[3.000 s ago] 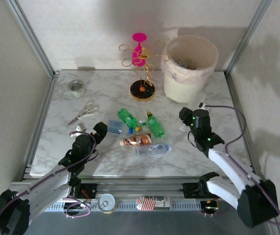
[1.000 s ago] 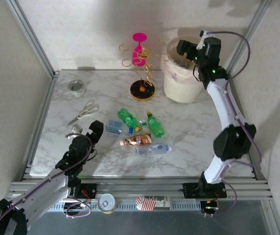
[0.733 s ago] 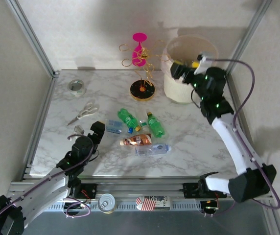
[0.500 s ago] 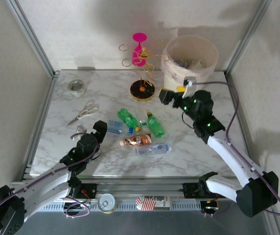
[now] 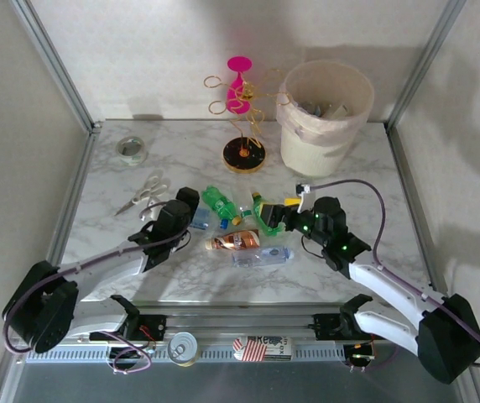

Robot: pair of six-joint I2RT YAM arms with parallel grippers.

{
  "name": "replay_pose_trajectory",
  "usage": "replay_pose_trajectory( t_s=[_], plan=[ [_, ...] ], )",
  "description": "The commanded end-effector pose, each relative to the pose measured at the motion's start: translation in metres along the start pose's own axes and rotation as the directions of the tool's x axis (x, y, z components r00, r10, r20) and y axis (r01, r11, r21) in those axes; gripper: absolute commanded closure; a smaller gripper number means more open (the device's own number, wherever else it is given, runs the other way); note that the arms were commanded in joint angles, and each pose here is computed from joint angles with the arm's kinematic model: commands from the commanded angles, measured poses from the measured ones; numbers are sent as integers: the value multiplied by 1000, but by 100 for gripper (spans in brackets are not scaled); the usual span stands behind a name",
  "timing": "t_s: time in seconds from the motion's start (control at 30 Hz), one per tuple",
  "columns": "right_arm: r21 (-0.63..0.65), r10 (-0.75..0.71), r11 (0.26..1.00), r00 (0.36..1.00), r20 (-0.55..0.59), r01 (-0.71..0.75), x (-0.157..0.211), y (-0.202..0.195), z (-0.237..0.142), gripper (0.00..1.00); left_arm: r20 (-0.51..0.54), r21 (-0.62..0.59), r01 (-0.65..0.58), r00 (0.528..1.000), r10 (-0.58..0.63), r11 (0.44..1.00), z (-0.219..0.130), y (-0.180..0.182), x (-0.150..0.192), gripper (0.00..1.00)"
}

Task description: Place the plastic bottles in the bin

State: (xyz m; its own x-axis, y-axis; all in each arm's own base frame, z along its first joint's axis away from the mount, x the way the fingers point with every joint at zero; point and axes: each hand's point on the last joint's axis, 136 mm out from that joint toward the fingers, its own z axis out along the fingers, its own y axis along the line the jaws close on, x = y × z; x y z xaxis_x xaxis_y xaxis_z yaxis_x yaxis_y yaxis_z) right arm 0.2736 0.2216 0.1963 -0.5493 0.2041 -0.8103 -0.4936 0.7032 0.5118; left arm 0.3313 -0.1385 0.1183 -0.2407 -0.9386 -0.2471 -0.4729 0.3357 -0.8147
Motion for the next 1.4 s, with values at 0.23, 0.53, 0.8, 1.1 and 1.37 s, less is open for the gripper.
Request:
replay_pose_trajectory(
  t_s=[0.23, 0.53, 0.8, 1.1, 1.37],
  plan=[
    [46, -7, 999, 992, 124, 2, -14, -7, -20, 1, -39, -194, -17, 999, 9, 981, 39, 21, 26, 0],
    [91, -17, 996, 990, 143, 4, -12, -16, -26, 1, -77, -294, -36, 997, 14, 955, 64, 43, 38, 0],
    [109, -16, 994, 988, 152, -1, -12, -20, -28, 1, -76, -344, -49, 997, 24, 938, 66, 65, 38, 1],
    [113, -17, 994, 987, 158, -1, -13, -20, -28, 1, -63, -379, -71, 997, 50, 923, 59, 81, 32, 16],
    [111, -16, 994, 986, 166, -3, -16, -19, -27, 1, -34, -406, -82, 997, 74, 910, 49, 95, 23, 23]
  ],
)
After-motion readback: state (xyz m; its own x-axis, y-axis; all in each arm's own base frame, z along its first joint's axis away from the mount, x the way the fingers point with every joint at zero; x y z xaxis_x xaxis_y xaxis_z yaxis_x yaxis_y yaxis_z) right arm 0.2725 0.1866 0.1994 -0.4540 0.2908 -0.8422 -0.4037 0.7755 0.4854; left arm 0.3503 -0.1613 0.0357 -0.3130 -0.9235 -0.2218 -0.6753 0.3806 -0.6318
